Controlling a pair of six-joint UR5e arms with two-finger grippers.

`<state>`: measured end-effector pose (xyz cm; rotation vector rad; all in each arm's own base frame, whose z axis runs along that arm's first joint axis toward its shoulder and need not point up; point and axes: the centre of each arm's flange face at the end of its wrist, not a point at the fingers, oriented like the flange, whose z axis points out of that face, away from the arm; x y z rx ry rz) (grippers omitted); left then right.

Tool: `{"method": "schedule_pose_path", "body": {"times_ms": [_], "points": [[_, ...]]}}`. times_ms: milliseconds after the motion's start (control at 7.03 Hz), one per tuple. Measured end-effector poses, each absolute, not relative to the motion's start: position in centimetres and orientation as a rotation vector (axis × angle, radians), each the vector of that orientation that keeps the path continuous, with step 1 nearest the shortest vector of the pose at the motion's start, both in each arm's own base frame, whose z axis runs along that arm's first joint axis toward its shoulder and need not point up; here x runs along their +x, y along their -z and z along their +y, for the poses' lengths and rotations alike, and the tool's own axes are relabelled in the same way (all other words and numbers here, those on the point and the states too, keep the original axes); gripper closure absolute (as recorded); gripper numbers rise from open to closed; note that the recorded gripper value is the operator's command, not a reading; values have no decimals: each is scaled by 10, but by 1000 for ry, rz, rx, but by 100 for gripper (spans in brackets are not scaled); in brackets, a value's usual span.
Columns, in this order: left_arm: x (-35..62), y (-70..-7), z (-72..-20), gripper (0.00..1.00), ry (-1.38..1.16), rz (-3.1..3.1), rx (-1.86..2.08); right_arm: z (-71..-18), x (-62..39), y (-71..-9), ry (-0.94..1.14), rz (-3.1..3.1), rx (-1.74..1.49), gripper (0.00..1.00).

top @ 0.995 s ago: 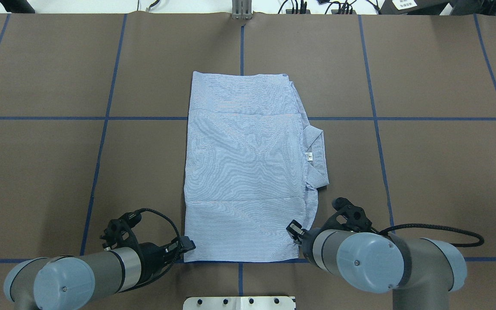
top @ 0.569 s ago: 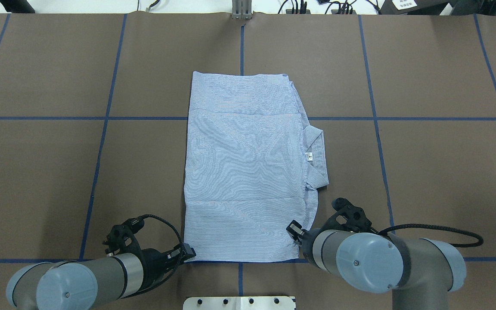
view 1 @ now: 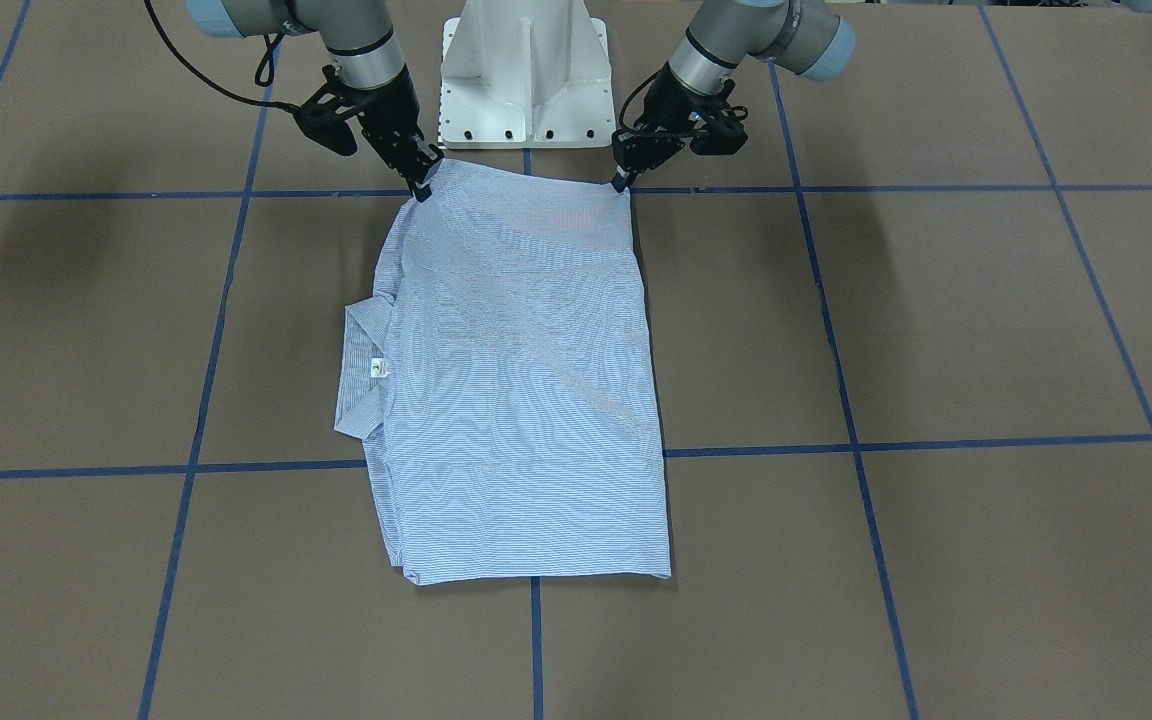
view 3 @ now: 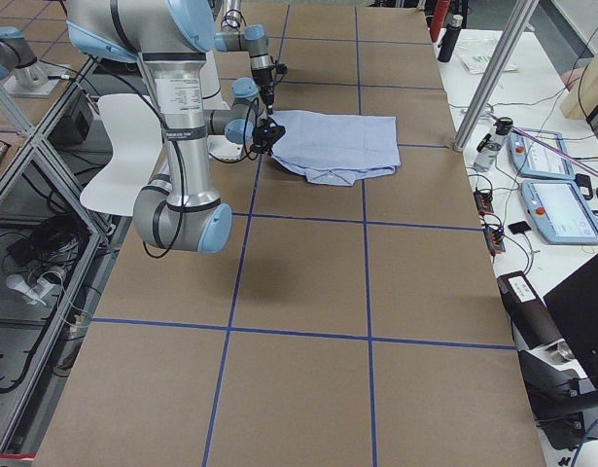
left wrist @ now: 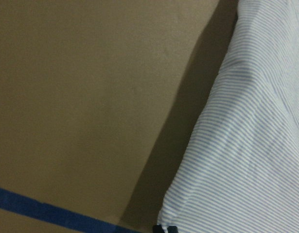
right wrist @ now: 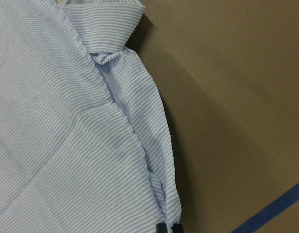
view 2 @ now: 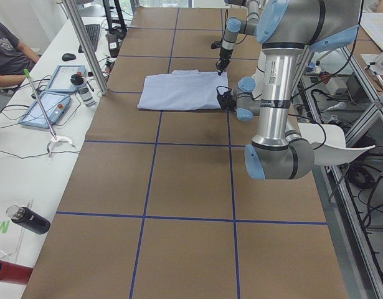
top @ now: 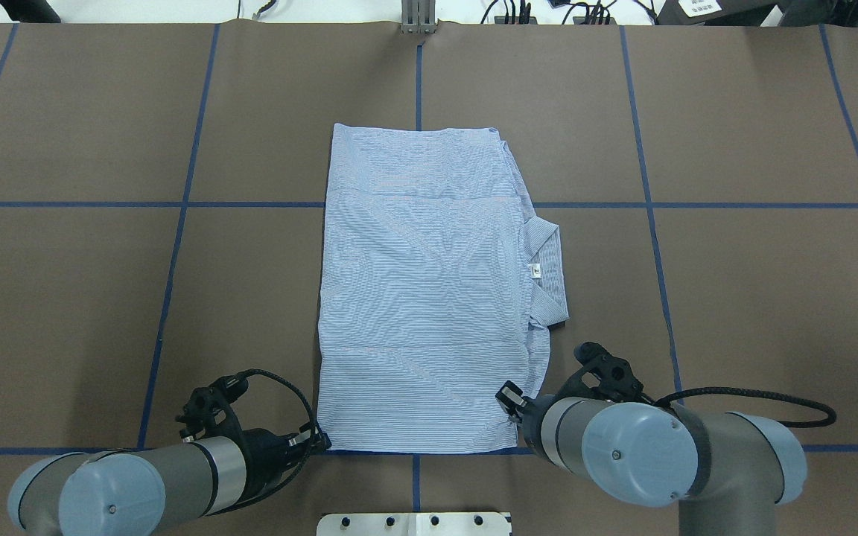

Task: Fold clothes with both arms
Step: 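Grasp the near shirt end with both grippers and lift it away from the robot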

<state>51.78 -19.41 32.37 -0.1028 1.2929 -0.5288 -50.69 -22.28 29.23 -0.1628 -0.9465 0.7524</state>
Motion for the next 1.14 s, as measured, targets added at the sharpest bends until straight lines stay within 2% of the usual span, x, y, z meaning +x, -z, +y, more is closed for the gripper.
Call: {"method": "schedule_pose_path", "body": {"times_ms": [426,711,1137], "points": [[466,-267,-188,100,603,1420,-211,-220,-478,-266,-784,-1008,-194,100],[429,-238,-184,100,666,1489,-309,-213,-423,-239,-794,-1081,-246,100],[399,-212,-187,100,692,1560,-351,-258,-367,-214,-823,-1133,-351,100]]}}
